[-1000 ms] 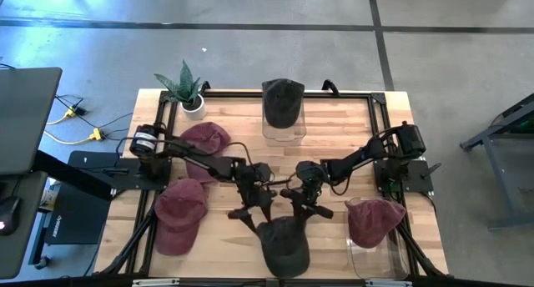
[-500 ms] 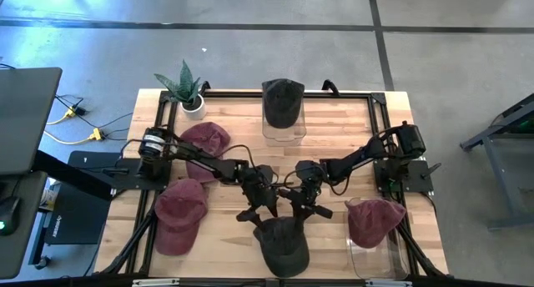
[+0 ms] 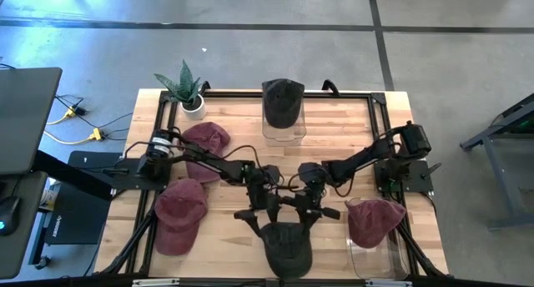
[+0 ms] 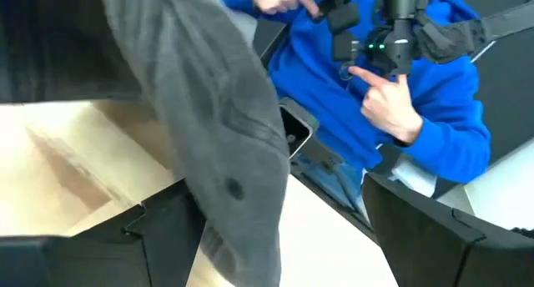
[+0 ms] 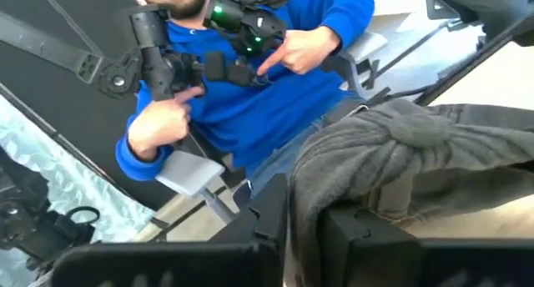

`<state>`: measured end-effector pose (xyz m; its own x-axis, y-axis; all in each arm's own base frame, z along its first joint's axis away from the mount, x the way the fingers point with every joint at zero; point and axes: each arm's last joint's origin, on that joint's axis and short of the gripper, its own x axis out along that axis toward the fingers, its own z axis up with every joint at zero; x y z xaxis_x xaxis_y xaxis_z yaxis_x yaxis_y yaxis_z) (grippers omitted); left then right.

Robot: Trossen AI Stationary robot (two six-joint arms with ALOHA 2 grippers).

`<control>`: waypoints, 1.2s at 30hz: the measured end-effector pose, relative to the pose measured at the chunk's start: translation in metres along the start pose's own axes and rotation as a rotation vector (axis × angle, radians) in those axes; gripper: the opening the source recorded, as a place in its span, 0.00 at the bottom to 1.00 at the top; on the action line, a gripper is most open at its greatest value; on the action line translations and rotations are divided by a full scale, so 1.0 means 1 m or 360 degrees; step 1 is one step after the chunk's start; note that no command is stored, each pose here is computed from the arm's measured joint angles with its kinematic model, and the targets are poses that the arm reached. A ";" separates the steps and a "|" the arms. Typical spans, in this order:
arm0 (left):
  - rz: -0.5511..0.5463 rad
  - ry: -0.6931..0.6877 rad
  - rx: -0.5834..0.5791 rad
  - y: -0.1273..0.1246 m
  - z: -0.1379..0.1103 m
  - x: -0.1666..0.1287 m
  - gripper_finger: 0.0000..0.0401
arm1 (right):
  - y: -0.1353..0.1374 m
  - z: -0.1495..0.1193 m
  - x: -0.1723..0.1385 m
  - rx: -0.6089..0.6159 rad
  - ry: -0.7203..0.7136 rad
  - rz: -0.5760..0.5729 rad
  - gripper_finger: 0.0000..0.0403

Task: Pick & Place hat
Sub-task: Put the black cap into the top transparent bin

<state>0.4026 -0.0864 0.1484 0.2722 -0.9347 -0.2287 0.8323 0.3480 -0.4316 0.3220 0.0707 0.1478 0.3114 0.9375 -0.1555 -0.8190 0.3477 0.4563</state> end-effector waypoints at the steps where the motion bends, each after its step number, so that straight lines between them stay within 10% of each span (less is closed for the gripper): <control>1: -0.0004 -0.0001 0.0006 0.000 0.000 0.000 0.77 | 0.001 0.000 0.001 -0.0004 0.0002 0.0014 0.10; 15: 0.0476 0.0098 -0.0369 0.015 -0.023 0.008 0.77 | -0.001 -0.007 0.003 0.0112 0.0054 -0.0251 0.19; 23: 0.0137 0.0118 -0.0164 0.013 -0.023 0.016 0.74 | 0.014 -0.005 0.001 0.0196 0.0184 -0.0413 0.13; 36: -0.0114 -0.0034 0.0057 -0.001 0.005 0.010 0.35 | 0.043 -0.005 0.014 0.0194 0.0355 -0.0391 0.15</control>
<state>0.4069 -0.0969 0.1505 0.2211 -0.9586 -0.1796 0.8667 0.2776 -0.4144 0.2884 0.0988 0.1606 0.3679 0.8108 -0.4552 -0.6651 0.5716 0.4806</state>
